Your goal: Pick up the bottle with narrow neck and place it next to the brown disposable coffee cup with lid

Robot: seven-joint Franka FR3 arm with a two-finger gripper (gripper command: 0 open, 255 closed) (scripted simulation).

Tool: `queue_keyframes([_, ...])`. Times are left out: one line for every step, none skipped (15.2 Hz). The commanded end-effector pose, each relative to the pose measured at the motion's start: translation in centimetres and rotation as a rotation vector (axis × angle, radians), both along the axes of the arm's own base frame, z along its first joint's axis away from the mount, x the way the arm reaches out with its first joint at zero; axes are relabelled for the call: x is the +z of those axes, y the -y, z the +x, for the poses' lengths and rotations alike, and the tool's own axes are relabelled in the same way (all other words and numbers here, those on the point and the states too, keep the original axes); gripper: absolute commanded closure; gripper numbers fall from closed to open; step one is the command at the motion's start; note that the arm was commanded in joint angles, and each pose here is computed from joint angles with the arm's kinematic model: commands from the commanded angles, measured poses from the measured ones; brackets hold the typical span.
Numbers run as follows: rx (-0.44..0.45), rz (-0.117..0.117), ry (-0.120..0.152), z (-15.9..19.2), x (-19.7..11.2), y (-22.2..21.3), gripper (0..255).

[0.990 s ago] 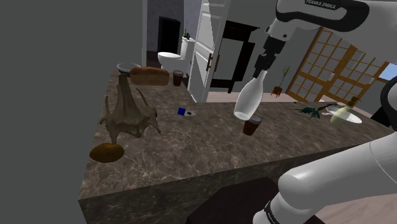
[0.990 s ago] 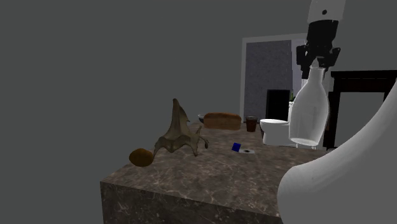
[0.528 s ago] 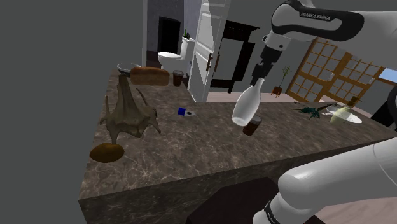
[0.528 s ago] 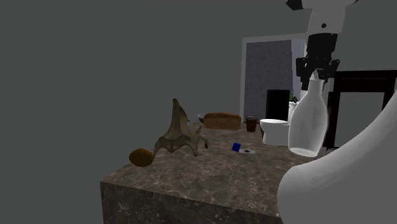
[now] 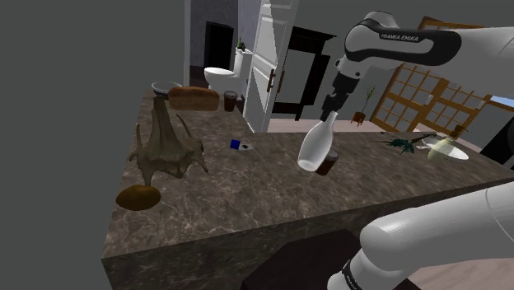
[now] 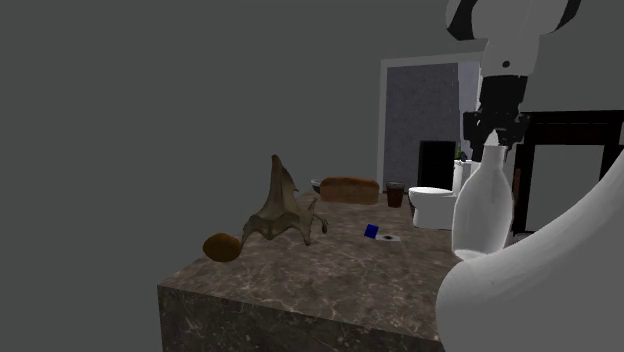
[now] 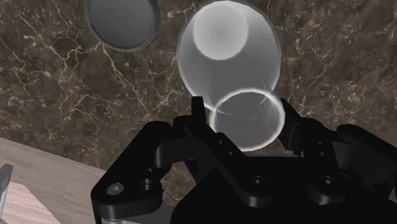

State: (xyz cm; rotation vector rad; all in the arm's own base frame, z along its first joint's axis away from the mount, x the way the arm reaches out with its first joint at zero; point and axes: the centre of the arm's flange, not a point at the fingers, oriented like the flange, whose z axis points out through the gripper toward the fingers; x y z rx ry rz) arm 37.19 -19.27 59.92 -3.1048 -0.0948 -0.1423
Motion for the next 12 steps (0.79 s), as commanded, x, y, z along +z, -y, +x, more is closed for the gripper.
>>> queue_keyframes([0.0, 0.0, 0.001, 0.0, -1.1, 0.1, 255])
queue_keyframes([0.0, 0.0, 0.001, 0.0, -1.6, 0.1, 255])
queue_keyframes([0.0, 0.0, 0.001, 0.0, -2.2, 0.1, 255])
queue_keyframes([0.0, 0.0, 0.001, 0.0, -2.7, 0.1, 255])
queue_keyframes([0.0, 0.0, 0.001, 0.0, -3.2, 0.1, 255])
queue_keyframes([0.0, 0.0, 0.001, 0.0, -3.7, 0.1, 255])
queue_keyframes([0.0, 0.0, 0.001, 0.0, -4.3, 0.1, 255])
queue_keyframes([0.0, 0.0, 0.001, 0.0, -4.8, 0.1, 255])
queue_keyframes([0.0, 0.0, 0.001, 0.0, -5.3, 0.1, 255])
queue_keyframes([0.0, 0.0, 0.001, 0.0, -5.9, 0.1, 255])
queue_keyframes([0.0, 0.0, 0.001, 0.0, -6.1, 0.1, 255])
queue_keyframes([0.0, 0.0, 0.001, 0.0, -6.1, 0.1, 255])
